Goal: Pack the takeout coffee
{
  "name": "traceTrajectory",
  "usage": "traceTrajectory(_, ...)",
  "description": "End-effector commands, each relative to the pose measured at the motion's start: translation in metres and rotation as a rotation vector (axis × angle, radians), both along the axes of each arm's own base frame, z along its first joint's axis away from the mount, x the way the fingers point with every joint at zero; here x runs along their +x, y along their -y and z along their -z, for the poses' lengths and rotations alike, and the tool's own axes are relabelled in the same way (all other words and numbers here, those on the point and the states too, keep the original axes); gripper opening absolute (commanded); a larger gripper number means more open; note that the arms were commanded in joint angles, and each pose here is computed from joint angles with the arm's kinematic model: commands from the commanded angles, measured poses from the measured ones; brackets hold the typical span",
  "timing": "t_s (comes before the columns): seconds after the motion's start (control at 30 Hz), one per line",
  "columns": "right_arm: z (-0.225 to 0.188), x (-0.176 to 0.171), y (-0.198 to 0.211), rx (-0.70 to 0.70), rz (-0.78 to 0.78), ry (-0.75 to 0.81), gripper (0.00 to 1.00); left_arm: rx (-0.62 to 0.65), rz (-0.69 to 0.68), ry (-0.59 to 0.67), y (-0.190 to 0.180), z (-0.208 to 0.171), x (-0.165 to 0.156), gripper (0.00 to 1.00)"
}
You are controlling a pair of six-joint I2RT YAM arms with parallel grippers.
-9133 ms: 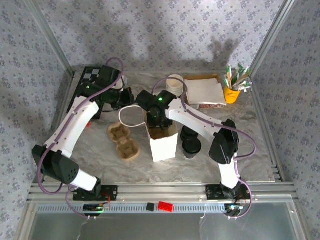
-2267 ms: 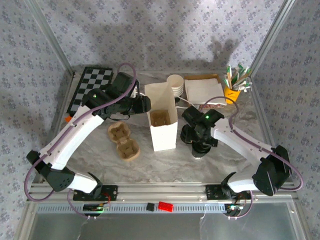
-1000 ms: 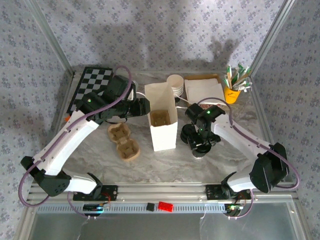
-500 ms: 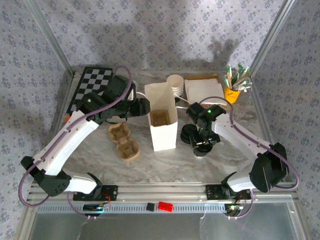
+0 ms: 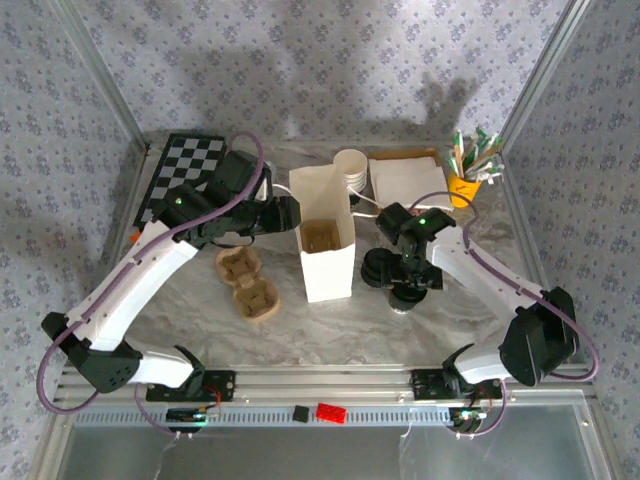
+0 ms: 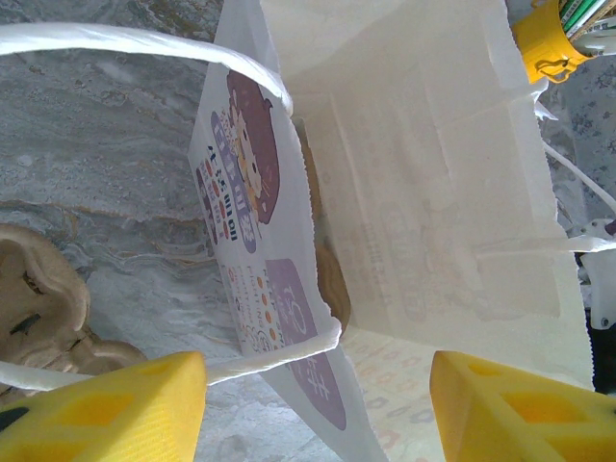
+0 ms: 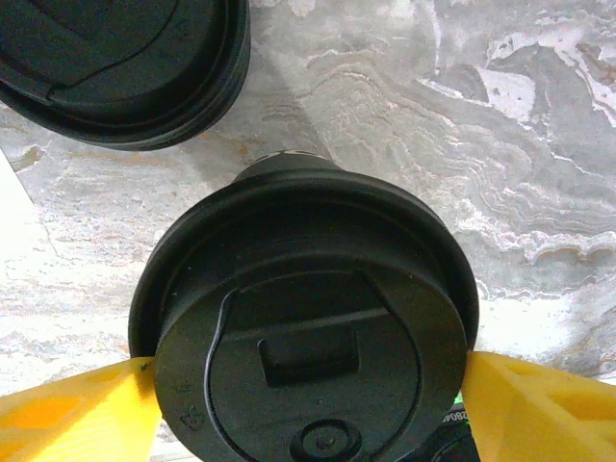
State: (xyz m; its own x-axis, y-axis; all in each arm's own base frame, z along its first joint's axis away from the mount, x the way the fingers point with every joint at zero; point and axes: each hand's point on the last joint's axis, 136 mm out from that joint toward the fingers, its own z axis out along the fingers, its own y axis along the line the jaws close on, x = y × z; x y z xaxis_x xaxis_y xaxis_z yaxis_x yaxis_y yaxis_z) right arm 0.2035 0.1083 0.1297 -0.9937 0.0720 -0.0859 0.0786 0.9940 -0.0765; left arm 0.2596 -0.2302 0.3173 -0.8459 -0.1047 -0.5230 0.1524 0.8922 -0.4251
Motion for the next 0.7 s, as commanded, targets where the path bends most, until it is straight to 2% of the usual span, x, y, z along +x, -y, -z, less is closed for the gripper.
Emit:
traceTrajectory(0.0, -0.01, 0.005, 0.006, -0.028, 0.004, 0.029, 0.84, 0.01, 0.001, 0.014, -0.005, -0.002, -0.003, 0.63)
traceTrajectory(0.13, -0.013, 0.003, 0.007, -0.018, -0.076, 0.025, 0.88, 0.012, 0.0, 0.014, -0.007, -0.002, -0.005, 0.63)
traceTrajectory(0.3, -0.012, 0.004, 0.005, 0.0, -0.137, 0.029, 0.86, 0.008, -0.003, 0.019, -0.007, -0.003, -0.005, 0.63)
traceTrajectory(0.67, -0.002, 0.005, 0.003, 0.044, -0.132, 0.017, 0.82, -0.001, 0.007, 0.018, -0.005, -0.005, -0.006, 0.63)
